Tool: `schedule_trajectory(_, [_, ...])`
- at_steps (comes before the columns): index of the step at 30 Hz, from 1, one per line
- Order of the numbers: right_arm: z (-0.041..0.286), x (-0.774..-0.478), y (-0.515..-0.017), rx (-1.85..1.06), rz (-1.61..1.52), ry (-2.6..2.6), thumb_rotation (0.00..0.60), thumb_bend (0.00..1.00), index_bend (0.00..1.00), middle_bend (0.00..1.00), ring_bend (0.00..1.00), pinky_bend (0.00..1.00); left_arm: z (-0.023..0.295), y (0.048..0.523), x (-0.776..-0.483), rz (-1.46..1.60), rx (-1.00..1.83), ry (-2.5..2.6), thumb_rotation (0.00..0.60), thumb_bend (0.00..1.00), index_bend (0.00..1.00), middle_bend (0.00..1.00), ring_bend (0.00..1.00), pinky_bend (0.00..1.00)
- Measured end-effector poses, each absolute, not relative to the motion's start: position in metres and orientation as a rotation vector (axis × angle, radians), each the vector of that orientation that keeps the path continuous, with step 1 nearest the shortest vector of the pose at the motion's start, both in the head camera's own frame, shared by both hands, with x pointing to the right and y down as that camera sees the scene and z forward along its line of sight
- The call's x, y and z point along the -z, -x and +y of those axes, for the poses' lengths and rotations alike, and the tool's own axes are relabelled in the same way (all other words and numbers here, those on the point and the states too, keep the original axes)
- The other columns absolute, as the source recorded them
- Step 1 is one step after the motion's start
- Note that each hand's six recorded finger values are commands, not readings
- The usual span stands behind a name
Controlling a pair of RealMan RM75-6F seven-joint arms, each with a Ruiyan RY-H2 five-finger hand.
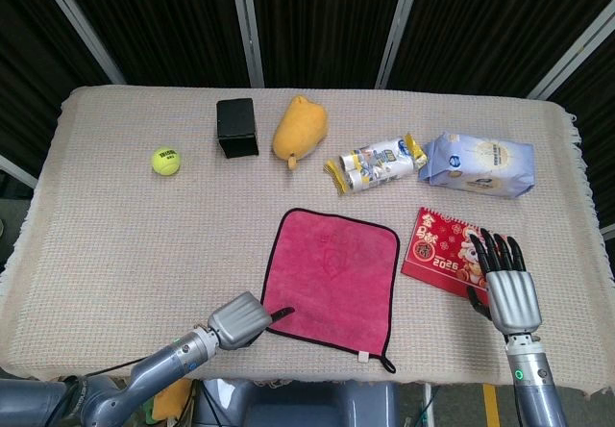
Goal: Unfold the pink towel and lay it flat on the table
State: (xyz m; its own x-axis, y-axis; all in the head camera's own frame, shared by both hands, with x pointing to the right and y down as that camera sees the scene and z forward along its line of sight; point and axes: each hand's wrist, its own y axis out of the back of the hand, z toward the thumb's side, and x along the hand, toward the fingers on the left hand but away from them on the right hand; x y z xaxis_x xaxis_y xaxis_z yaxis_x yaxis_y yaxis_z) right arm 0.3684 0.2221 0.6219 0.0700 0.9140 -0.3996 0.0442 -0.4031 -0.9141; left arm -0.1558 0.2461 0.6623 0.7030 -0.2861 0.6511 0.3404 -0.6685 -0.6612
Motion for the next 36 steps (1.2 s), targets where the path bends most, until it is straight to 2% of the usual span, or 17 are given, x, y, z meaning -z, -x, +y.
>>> schedule_trajectory(15, [0.222, -0.622, -0.367, -1.422, -0.987, 1.591, 0.600, 0.37, 0.00, 0.00, 0.00, 0.00, 0.246, 0.146, -0.672, -0.082, 1.038, 2.080, 0.600, 0.85, 0.24, 0.83, 0.73, 0.72])
schedule_trajectory(36, [0.223, -0.623, -0.366, -1.420, -0.993, 1.601, 0.600, 0.37, 0.00, 0.00, 0.00, 0.00, 0.252, 0.155, -0.667, -0.130, 1.065, 2.065, 0.600, 0.85, 0.26, 0.83, 0.73, 0.72])
